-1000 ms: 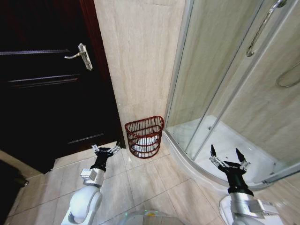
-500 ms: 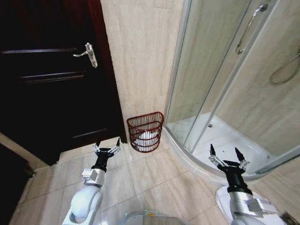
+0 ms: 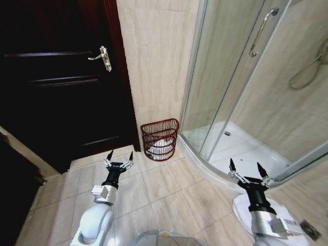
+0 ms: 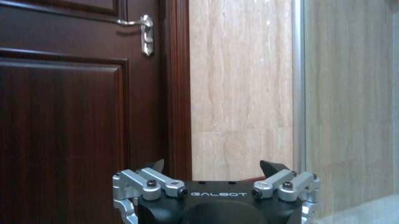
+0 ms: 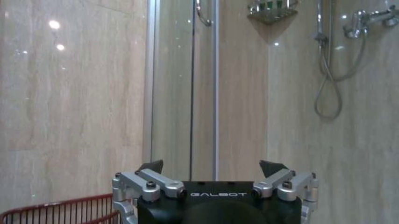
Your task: Discard the used towel into the hamper.
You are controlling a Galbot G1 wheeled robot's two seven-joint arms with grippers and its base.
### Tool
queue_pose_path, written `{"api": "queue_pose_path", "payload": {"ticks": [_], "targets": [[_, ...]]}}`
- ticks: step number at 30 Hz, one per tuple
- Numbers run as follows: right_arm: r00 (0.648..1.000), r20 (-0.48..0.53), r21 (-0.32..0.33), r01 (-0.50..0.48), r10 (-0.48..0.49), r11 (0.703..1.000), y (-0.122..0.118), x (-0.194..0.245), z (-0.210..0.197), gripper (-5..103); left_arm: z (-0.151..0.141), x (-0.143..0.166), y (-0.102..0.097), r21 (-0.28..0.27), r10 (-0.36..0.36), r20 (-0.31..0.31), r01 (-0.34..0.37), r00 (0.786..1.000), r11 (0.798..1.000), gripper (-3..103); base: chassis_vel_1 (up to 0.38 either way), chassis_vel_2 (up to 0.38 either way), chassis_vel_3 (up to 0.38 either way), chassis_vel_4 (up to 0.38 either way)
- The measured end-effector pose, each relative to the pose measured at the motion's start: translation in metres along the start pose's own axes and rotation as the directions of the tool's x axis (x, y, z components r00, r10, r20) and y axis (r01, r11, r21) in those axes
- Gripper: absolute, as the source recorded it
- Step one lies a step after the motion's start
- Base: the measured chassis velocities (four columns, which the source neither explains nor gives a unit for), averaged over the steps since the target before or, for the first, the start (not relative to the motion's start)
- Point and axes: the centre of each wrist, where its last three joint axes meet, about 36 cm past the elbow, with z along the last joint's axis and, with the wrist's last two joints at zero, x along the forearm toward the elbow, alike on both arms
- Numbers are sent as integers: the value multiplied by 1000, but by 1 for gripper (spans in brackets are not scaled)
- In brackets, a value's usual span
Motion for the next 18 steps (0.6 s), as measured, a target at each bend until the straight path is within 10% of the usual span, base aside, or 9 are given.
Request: {"api": "queue_pose_path", "payload": {"ticks": [18], "targets": [[999, -32, -7, -27, 27, 1000, -3, 2, 20, 100, 2, -3, -4, 5, 11, 2, -11, 1000, 1000, 100, 97, -96, -90, 94]]}}
